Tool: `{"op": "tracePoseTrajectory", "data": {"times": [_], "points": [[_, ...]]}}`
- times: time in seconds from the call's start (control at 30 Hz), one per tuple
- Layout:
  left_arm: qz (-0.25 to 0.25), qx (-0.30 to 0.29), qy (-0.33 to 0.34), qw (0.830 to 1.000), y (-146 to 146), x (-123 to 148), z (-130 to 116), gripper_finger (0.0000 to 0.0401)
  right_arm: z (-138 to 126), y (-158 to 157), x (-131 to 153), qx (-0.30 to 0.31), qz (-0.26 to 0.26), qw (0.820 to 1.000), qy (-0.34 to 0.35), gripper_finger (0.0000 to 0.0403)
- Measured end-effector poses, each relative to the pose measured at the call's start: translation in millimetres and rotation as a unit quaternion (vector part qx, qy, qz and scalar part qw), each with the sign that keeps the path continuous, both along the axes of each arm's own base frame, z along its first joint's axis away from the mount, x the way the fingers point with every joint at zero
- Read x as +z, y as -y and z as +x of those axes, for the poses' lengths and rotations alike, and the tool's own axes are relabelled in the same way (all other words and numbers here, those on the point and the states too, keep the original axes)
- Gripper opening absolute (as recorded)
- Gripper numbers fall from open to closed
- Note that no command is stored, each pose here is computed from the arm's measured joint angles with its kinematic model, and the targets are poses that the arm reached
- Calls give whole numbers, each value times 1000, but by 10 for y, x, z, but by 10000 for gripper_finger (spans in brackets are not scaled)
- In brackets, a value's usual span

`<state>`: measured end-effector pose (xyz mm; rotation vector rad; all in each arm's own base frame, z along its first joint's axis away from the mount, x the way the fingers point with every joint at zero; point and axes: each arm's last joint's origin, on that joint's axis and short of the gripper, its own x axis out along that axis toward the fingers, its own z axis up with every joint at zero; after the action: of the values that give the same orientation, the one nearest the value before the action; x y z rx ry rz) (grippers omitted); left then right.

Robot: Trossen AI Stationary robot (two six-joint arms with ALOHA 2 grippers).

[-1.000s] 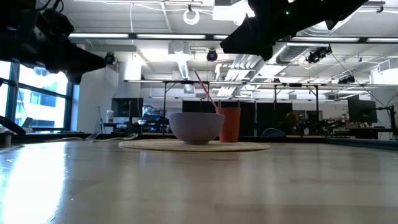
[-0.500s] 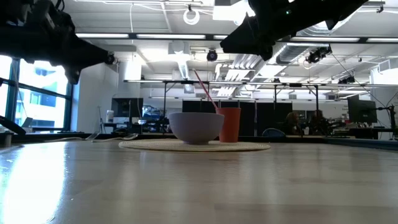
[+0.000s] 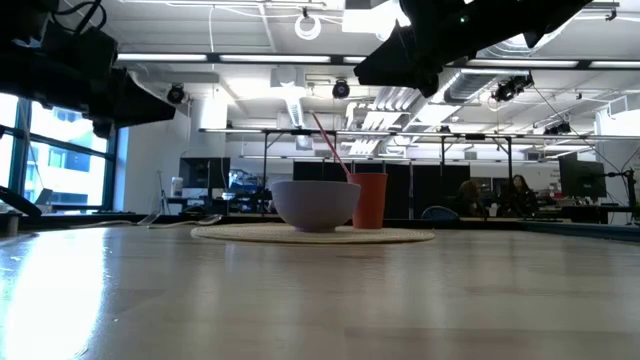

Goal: Pick & Place Utensil
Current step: Put the silver spoon in the purple bowl

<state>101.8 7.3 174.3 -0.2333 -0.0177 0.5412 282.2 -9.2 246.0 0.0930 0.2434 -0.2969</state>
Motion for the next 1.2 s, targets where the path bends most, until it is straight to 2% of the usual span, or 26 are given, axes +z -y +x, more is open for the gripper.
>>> {"op": "tracePoseTrajectory", "data": {"times": [0.13, 0.23, 0.6, 0.83, 1.03, 1.2], "points": [[1, 41, -19, 999, -16, -40, 21, 56, 0, 0, 0, 0, 0, 1000, 0, 117], [-18, 69, -31, 997, -25, -88, 53, 56, 1, 0, 3, 0, 0, 1000, 2, 119], [-48, 116, -54, 991, -59, -176, 206, 56, 2, 0, 7, -1, 5, 1000, 5, 118], [-85, 151, -84, 981, -283, -194, 273, 56, 2, 0, 7, -1, 5, 1000, 5, 119], [-98, 227, -119, 962, -540, -273, 234, 56, 2, 0, 7, -1, 5, 1000, 5, 117], [-133, 230, -145, 953, -720, -365, 196, 56, 2, 0, 7, -1, 5, 1000, 5, 119]]}}
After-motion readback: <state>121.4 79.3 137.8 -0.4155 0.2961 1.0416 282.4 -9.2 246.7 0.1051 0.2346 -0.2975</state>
